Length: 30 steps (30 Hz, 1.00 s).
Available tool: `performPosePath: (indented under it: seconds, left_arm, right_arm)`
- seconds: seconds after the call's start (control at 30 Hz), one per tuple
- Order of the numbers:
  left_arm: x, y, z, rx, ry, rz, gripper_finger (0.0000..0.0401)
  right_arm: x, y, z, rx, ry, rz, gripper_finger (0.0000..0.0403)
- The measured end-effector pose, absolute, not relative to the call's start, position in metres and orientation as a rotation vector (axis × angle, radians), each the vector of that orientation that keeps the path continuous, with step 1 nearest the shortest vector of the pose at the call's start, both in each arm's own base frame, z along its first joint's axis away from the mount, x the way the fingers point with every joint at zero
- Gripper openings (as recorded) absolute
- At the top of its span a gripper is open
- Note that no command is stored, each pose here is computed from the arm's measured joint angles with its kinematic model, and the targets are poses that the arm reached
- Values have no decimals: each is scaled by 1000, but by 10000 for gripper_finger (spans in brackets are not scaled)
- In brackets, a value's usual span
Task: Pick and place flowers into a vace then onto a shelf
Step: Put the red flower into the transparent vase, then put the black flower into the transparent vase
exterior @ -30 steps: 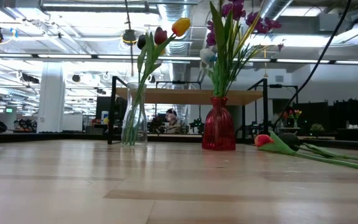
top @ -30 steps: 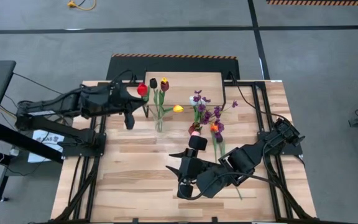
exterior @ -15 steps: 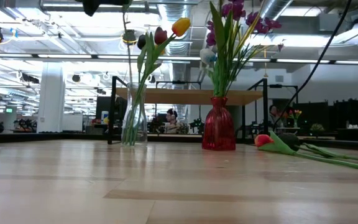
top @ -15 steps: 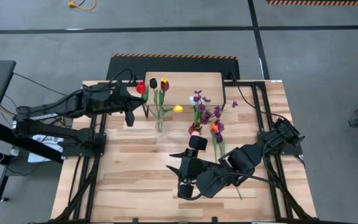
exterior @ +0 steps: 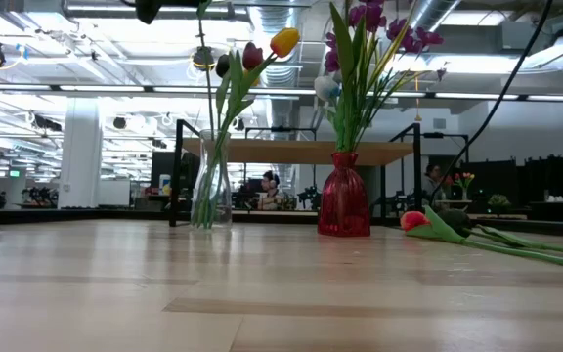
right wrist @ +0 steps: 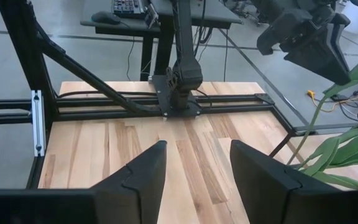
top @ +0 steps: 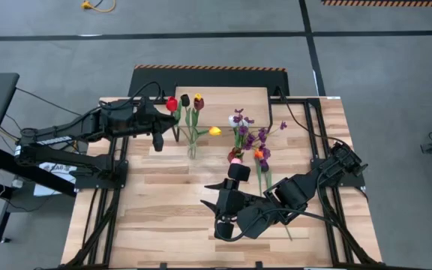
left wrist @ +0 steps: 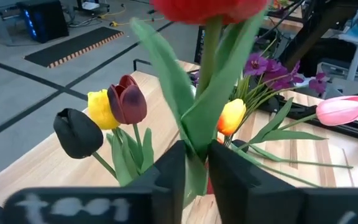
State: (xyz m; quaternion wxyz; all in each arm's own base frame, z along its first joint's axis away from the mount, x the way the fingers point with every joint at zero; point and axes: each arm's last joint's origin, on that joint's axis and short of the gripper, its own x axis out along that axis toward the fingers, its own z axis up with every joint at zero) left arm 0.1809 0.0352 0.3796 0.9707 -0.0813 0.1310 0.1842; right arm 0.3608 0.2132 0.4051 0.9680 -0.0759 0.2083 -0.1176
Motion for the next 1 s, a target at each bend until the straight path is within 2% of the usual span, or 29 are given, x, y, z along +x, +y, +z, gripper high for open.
performPosePath:
  seconds: [0.27,0.43,0.77,1.0]
  left_arm:
    - [181,35,375,-176,308,381,126]
    - [181,35,374,-179,324,383,155]
    - [173,34,376,-202,364,390,165]
    - [170,31,377,-231,375,321,165]
  right_arm:
    - [361,213,405,-154,421,-238,187]
    - [361,213,405,-153,424,-232,189]
    - [358,214,401,-144,463,-218,179]
    - [335,211,377,-14,750,-235,170]
